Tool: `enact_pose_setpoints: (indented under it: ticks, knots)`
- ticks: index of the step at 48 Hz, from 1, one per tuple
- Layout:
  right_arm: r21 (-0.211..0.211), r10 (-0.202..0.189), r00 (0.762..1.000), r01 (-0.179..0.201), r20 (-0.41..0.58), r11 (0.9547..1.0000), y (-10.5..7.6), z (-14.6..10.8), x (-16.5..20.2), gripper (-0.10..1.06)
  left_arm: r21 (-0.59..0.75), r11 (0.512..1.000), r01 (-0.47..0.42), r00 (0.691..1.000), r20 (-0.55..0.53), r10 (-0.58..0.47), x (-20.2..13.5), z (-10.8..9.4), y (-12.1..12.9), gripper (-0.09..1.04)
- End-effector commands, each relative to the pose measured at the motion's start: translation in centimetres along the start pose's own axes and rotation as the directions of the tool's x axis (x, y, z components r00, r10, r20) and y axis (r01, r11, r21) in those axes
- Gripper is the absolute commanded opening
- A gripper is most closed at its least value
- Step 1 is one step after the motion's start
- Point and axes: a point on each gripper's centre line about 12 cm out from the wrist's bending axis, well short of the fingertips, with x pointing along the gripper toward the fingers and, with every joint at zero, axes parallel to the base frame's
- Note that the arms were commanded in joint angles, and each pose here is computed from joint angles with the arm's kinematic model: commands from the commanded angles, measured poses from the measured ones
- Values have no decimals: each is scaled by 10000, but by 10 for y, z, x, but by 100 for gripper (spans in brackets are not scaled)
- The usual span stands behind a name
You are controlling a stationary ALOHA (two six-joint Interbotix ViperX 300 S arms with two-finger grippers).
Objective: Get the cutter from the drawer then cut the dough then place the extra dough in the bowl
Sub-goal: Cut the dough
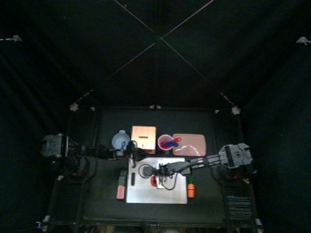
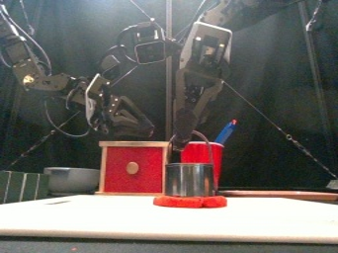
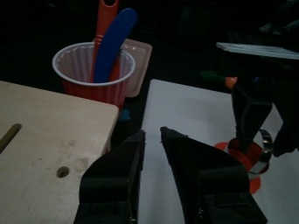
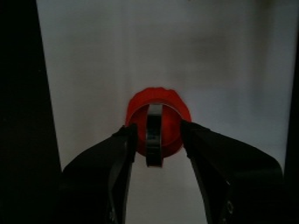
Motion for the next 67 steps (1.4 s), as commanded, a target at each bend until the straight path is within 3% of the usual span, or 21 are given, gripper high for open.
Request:
enact_pose_setpoints:
  ticks: [1,12,20,30,34,46,51,54,67]
  knots:
    - [-48,24,9973,-20,736,10000,2,12,-27,81,-51,10000,11,9999,154,-10,2,5,-2,67]
    - [-293,99,9881,-55,1538,9996,5,8,-57,81,-53,9997,258,9993,276,-256,2,8,-12,67]
    - [-925,58,9684,179,2492,9956,7,-13,-76,81,207,9977,653,9970,402,-661,6,8,-31,66]
    - [-1213,70,9434,353,3316,9920,-3,-51,-87,81,940,9926,763,9912,1012,-858,6,9,-53,65]
    - [-1266,334,9099,212,4134,9917,-4,-61,-85,81,1246,9898,686,9854,1465,-868,6,8,-62,65]
    - [-1385,1223,7288,-381,6737,9896,-5,-94,-64,81,1658,9799,1112,9772,1612,-1381,12,-9,-93,66]
    - [-1323,1342,6785,-550,7222,9897,-4,-103,-53,81,1751,9738,1453,9763,1345,-1698,17,-20,-108,66]
    - [-1292,1377,6579,-617,7404,9897,-3,-105,-45,81,1719,9728,1555,9762,1243,-1780,20,-25,-114,66]
    - [-1392,1511,6311,-687,7608,9879,2,-98,-8,81,1278,9858,1085,9876,994,-1216,26,-36,-113,72]
